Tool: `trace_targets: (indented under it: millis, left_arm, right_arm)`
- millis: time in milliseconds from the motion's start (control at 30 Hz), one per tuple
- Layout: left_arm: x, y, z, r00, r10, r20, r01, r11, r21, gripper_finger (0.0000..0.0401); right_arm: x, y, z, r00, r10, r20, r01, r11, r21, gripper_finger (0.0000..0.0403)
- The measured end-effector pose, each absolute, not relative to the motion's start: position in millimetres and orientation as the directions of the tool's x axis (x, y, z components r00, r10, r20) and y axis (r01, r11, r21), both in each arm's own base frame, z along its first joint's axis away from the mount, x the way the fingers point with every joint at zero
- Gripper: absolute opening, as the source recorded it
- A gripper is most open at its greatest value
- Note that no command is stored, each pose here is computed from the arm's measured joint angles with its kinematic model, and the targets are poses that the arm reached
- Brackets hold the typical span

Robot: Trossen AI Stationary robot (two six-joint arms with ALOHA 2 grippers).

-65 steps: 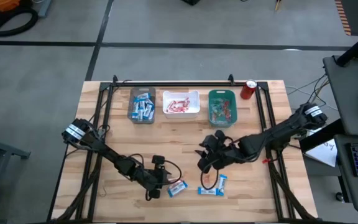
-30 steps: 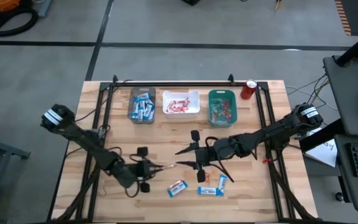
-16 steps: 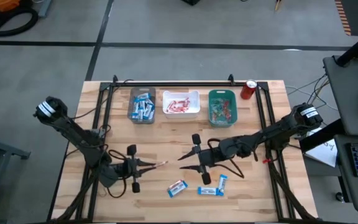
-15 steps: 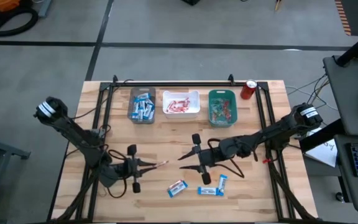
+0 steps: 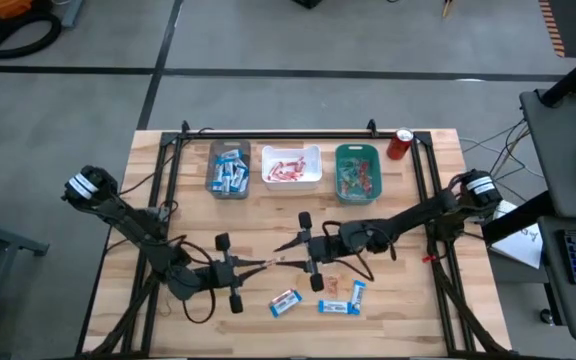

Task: Sort candy
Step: Put the orange candy into the white bin

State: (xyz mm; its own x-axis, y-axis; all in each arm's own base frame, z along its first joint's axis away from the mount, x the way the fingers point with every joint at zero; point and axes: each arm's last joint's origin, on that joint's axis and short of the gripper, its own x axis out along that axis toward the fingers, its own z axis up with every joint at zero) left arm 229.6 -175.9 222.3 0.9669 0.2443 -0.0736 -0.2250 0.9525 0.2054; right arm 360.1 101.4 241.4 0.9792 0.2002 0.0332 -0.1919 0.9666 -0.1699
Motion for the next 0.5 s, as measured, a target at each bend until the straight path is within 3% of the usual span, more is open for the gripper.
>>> trace_targets:
  millis: [333,500]
  left_arm:
    - [238.9,-176.3,220.8,0.961,0.265,-0.079,-0.242,0.944,0.223,0.0006]
    - [238.9,-176.2,220.8,0.96,0.268,-0.079,-0.244,0.943,0.224,0.0007]
  right_arm:
    - [370.8,102.7,235.6,0.98,0.197,0.02,-0.192,0.97,-0.148,0.013]
    - [370.8,103.0,235.6,0.98,0.199,0.021,-0.195,0.972,-0.129,0.0079]
